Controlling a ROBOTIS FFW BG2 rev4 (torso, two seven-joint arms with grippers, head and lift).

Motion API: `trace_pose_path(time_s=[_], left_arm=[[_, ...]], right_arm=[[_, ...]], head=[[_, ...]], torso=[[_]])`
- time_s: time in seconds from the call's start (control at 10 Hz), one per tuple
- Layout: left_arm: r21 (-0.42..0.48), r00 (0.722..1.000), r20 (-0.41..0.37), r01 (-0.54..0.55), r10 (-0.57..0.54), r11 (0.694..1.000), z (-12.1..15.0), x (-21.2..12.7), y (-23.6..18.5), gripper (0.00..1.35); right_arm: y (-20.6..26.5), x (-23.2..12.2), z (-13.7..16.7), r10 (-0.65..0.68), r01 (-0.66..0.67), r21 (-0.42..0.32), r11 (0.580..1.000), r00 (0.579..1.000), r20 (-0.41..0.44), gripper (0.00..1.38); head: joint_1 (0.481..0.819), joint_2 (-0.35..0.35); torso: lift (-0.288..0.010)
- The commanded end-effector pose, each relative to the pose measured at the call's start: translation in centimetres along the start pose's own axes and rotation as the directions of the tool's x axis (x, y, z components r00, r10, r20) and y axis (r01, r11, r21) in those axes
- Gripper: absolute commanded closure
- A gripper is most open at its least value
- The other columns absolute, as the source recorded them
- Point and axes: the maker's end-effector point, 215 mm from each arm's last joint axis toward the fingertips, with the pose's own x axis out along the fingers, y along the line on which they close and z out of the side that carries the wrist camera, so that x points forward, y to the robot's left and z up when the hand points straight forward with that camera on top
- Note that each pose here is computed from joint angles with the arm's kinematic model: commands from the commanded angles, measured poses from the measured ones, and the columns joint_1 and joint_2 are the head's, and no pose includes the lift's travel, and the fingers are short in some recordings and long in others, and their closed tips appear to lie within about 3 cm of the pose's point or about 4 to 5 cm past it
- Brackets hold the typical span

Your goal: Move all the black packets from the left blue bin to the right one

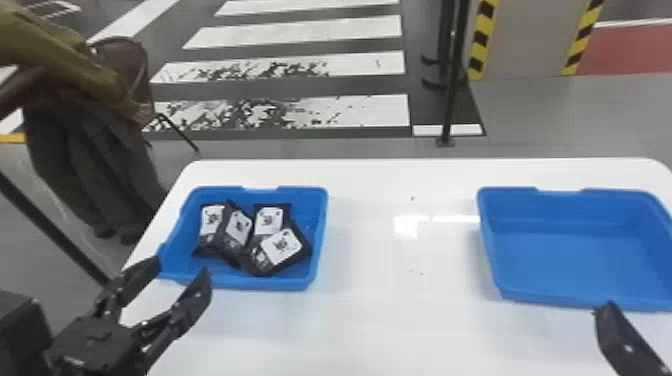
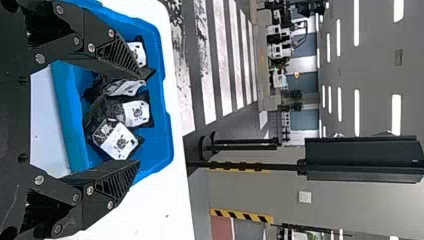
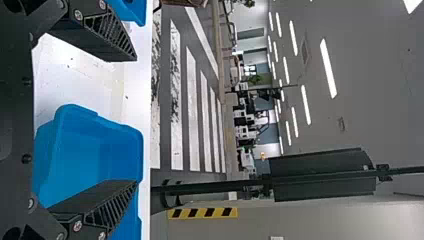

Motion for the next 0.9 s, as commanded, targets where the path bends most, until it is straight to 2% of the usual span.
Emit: trace_pose_path(time_s=[0.0, 0.2, 0.4, 0.6, 0.8], left_arm=[[-0.007, 0.999, -0.035, -0.010, 0.010, 1.000, -0.8, 0.5, 0.3, 0.47], [-0.039, 0.998, -0.070, 0.002, -0.005, 0.999, -1.6, 1.4, -0.4, 0.47], [-0.047, 0.994, -0.111, -0.025, 0.020, 0.999, -2.9, 3.1, 0.8, 0.47], [-0.059, 0.989, -0.145, -0.034, 0.025, 0.998, -4.2, 6.1, 1.8, 0.47], [-0.064, 0.986, -0.164, 0.003, -0.013, 0.998, -4.8, 9.9, 1.2, 0.49]], right_arm=[[0.0, 0.0, -0.1, 0.000, 0.000, 0.004, 1.000, 1.000, -0.001, 0.15], [0.2, 0.0, -0.4, 0.004, -0.004, 0.019, 1.000, 1.000, -0.004, 0.15], [0.2, 0.0, -0.5, 0.006, -0.006, 0.023, 1.000, 1.000, -0.006, 0.15], [0.2, 0.0, -0.6, 0.006, -0.006, 0.023, 1.000, 1.000, -0.008, 0.15], [0.3, 0.1, -0.7, 0.007, -0.006, 0.026, 1.000, 1.000, -0.010, 0.15]], head=[[0.695, 0.154], [0.695, 0.157], [0.695, 0.152], [0.695, 0.169], [0.695, 0.168]], torso=[[-0.140], [-0.140], [-0.140], [-0.140], [-0.140]])
